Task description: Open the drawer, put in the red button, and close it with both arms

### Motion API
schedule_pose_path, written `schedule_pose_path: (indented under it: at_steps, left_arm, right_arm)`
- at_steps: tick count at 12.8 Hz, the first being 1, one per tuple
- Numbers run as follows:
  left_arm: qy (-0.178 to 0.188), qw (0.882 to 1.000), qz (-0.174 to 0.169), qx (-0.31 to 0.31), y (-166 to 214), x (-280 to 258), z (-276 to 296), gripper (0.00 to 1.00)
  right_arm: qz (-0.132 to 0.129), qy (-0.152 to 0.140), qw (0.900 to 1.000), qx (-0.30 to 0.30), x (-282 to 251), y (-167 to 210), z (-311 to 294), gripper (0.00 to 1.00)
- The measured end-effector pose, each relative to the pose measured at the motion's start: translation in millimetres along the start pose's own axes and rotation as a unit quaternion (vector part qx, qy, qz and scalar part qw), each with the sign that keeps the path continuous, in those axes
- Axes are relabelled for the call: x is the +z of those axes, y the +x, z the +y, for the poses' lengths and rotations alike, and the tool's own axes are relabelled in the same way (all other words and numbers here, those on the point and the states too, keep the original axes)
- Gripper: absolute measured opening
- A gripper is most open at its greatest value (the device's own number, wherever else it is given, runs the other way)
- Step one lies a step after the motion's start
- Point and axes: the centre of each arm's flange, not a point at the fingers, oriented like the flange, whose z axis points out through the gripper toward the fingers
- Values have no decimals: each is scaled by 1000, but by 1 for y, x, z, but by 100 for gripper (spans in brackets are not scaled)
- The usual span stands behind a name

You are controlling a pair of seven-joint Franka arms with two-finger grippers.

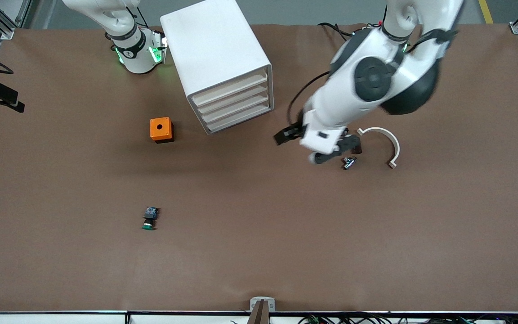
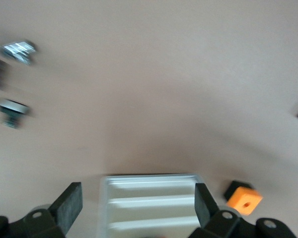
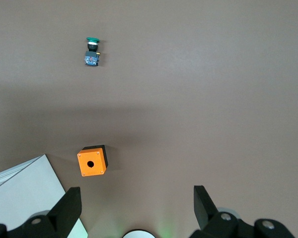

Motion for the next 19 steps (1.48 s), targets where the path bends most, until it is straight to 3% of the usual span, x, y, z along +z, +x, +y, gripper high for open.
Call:
schedule_pose_path:
  at_steps: [4,10,19]
  left_arm:
    - [30,997,15,68,54,-90,-111,100]
    - [52,989,32,138,95,-142,-232,100]
    - [62,984,73,151,102,-157,-257,100]
  right_arm:
    - [8,1,1000,0,-12,-15,0,100]
    - [2,1,1000,-7,-5,-21,-9,100]
    - [36,-1,999,-7,-12,-24,-8,100]
